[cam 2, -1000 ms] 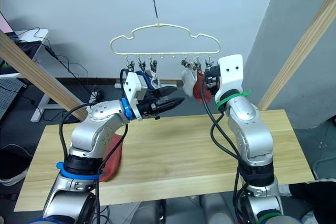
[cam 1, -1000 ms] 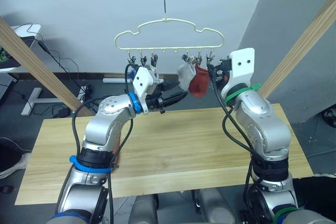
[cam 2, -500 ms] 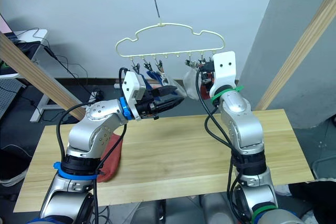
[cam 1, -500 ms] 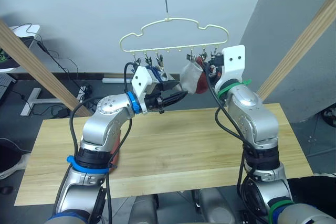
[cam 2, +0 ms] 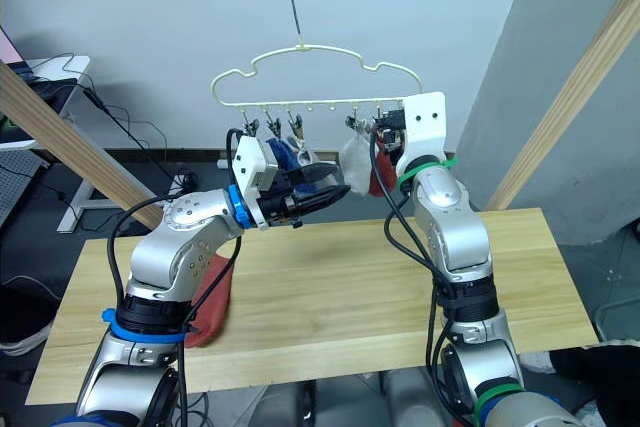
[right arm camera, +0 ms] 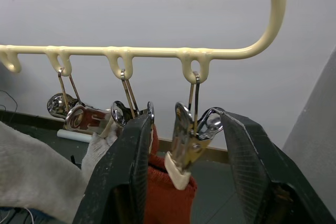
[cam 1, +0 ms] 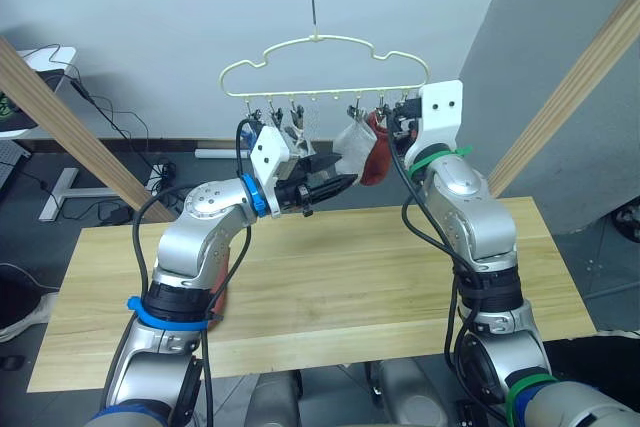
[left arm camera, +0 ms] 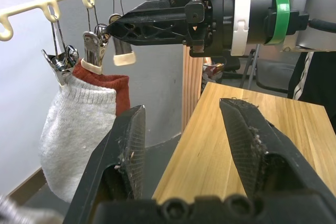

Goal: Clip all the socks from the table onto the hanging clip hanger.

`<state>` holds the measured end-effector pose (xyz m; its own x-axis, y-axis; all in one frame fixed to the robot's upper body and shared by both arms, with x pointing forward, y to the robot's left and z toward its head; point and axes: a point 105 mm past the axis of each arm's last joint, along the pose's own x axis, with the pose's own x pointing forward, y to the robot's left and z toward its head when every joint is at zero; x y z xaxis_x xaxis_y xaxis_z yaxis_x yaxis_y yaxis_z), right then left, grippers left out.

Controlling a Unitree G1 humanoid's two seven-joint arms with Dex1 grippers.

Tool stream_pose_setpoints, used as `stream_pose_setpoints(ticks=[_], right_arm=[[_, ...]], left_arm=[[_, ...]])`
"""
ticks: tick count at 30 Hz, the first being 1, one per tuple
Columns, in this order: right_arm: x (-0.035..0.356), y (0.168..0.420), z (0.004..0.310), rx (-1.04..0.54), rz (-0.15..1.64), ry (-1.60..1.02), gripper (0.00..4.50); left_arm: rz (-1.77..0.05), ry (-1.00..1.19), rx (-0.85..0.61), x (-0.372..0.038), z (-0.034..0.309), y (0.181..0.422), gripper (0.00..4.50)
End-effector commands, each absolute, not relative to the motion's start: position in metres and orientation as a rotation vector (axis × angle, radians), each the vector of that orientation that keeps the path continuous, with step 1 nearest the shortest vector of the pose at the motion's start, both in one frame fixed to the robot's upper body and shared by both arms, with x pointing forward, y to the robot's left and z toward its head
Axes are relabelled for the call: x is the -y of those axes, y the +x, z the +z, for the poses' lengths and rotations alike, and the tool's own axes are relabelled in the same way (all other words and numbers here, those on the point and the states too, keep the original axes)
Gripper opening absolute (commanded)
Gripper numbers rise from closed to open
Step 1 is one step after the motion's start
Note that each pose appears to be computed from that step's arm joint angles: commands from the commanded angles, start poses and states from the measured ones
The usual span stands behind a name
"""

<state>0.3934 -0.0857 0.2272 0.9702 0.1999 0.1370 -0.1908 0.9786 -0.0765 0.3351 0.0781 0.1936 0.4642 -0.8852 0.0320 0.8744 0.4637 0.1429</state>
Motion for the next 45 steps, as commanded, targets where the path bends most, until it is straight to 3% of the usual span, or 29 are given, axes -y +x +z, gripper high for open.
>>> stream_pose_setpoints(ticks=[1, 32, 45], right_arm=[[0.092, 0.391, 0.246, 0.219, 0.167, -0.047, 2.20], [0.094, 0.402, 0.249, 0.197, 0.152, 0.024, 2.20], [0.090, 0.395, 0.241, 0.174, 0.150, 0.030, 2.20]], left_arm=[[-1.087, 0.124, 0.151, -0.078, 0.204, 0.333, 2.49], [-1.093, 0.125, 0.151, -0.075, 0.204, 0.333, 2.49], [-1.098, 0.122, 0.150, -0.074, 0.204, 0.332, 2.49]])
